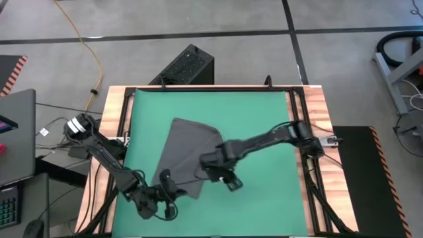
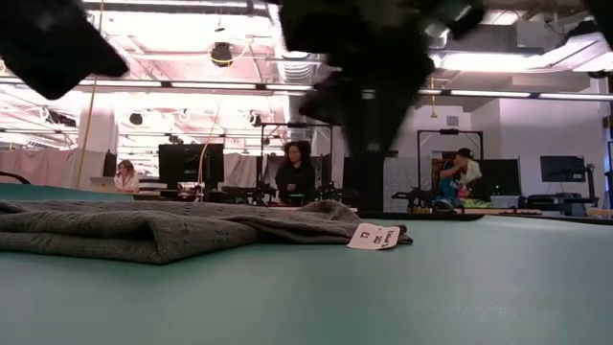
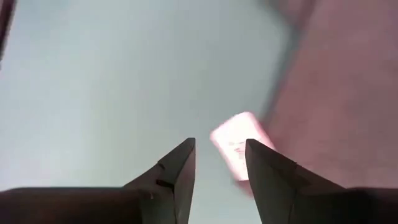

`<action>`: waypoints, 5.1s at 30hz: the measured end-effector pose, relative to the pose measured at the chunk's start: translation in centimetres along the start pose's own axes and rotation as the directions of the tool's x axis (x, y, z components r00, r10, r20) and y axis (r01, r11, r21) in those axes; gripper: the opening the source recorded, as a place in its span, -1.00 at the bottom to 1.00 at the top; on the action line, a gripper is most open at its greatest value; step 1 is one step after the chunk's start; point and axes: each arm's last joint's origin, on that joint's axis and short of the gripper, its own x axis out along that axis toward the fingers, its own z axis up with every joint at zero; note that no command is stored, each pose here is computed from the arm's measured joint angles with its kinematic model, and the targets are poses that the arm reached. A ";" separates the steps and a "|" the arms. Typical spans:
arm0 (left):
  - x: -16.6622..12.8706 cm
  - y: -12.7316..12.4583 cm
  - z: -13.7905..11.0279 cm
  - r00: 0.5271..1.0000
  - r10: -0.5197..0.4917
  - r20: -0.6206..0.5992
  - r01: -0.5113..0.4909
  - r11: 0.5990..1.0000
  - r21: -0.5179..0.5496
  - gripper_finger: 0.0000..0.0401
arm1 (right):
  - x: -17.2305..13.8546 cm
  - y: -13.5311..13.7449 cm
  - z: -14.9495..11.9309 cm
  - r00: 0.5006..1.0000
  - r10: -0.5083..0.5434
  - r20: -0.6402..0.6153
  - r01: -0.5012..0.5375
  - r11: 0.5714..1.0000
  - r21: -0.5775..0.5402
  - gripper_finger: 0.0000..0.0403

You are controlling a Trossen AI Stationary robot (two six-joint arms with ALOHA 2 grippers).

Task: Roll towel
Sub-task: Fold the gray towel

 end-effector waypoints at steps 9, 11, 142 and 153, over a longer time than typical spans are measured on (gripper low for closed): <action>0.5 -0.2 1.9 0.994 -0.103 0.034 0.103 0.994 -0.027 -1.00 | -1.9 3.3 -7.3 0.855 -0.337 0.395 0.160 0.894 0.417 -0.27; 1.3 0.0 1.8 0.991 -0.135 -0.007 0.135 0.991 -0.022 -1.00 | -0.8 3.7 -8.8 0.848 -0.374 0.374 0.133 0.835 0.534 -0.27; 7.1 1.9 -5.4 0.953 0.056 -0.297 -0.020 0.992 0.125 -1.00 | 0.5 -1.3 -1.5 0.826 -0.529 0.195 0.534 0.845 0.035 -0.89; 7.1 1.9 -5.4 0.954 0.056 -0.296 -0.018 0.991 0.129 -1.00 | -4.0 -6.5 -0.6 0.745 -0.568 0.349 0.577 0.812 0.090 -0.89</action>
